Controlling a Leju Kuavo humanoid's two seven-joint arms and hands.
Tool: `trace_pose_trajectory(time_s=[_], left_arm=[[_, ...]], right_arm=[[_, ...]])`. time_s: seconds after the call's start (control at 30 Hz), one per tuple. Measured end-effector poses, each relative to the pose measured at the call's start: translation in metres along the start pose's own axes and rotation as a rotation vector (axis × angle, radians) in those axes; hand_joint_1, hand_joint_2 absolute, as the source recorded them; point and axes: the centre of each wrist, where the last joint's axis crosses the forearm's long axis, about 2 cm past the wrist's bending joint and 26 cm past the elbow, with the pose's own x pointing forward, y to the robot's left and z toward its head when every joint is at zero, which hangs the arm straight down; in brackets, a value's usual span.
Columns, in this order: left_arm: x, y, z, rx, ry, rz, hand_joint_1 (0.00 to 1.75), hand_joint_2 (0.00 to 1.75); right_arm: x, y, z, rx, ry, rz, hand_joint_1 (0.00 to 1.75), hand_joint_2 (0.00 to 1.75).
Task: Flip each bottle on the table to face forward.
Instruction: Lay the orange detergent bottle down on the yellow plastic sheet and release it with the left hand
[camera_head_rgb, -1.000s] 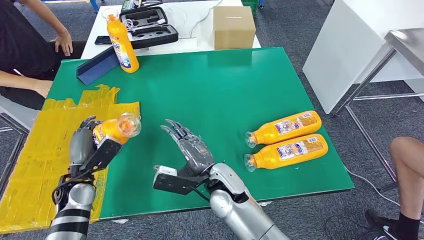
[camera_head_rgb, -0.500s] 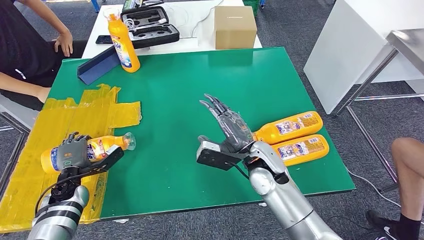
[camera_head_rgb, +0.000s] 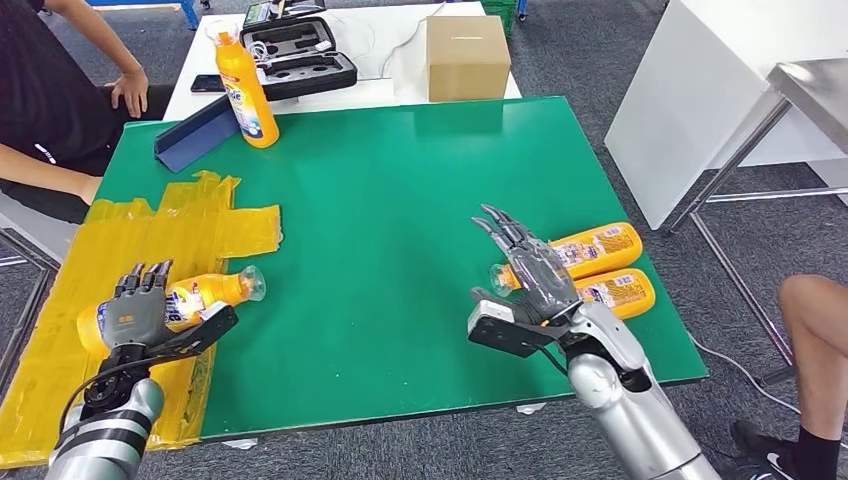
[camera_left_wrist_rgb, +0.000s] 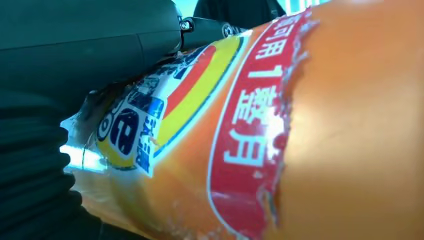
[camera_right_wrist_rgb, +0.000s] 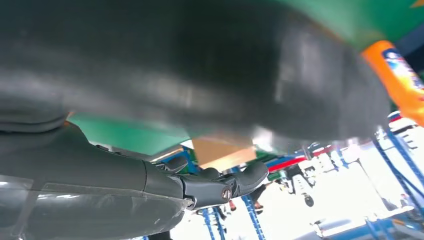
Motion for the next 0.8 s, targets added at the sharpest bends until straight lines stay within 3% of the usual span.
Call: trace_pose_trajectory(time_s=[0.03,0.5,0.8], left_arm=[[0.0,0.0,0.002,-0.001,-0.009,0.01,0.0,0.0],[0.003,0.003,0.015,0.023,-0.063,0.117,0.0,0.0],[-0.001,0.015,0.031,0.078,-0.115,0.336,0.0,0.0]], right_arm=[[-0.003,-0.001,0.005,0.002,0.009,0.008,0.0,1.75],[-0.018,-0.01,0.033,0.013,0.068,0.055,0.0,1.75],[-0.035,-0.016,0.079,0.074,0.157,0.126,0.0,1.75]])
